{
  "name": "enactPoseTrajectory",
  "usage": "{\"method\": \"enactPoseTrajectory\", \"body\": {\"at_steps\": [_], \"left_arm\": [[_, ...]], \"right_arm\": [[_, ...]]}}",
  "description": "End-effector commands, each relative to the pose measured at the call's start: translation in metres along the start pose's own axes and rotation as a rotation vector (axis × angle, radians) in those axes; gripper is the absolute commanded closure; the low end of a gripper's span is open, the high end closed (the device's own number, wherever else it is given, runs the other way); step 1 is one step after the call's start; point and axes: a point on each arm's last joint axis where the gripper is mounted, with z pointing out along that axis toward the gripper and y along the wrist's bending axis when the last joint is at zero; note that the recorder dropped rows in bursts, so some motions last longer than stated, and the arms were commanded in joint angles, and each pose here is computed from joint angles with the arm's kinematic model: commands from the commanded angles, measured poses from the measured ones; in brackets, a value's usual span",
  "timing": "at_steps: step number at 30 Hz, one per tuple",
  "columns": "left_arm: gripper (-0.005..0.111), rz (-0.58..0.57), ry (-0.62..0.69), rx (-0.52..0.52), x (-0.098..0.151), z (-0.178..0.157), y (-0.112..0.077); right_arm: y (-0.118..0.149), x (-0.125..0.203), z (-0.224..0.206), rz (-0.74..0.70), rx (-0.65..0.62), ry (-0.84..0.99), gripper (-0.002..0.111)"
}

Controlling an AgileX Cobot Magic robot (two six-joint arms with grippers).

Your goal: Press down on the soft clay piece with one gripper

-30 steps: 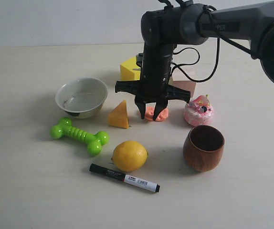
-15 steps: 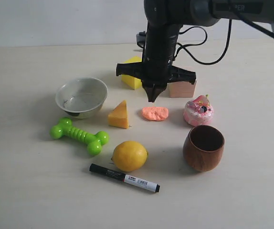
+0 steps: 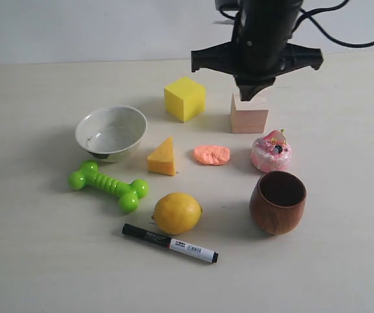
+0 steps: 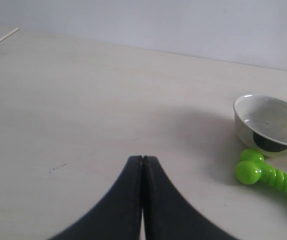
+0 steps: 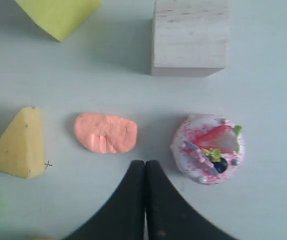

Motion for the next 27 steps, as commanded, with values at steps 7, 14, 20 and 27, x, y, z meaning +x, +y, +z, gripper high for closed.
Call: {"method": "enactPoseTrajectory", "body": {"at_steps": [7, 14, 20, 27], "left_arm": [[0.107, -0.015, -0.019, 0.011, -0.002, -0.001, -0.001], [0.107, -0.015, -0.019, 0.011, -0.002, -0.001, -0.001], [0.107, -0.015, -0.019, 0.011, -0.002, -0.001, -0.001], [0.107, -0.015, -0.019, 0.011, -0.002, -0.001, -0.001]], "right_arm": [[-0.064, 0.05, -0.074, -0.068, 0.156, -0.162, 0.108], [-0.079, 0.049, -0.109, -0.102, 0.198, -0.319, 0.108], [-0.082, 0.047, -0.114, -0.131, 0.226, -0.359, 0.108], [-0.091, 0.044, -0.123, -0.153, 0.28, -0.419, 0.108]]}}
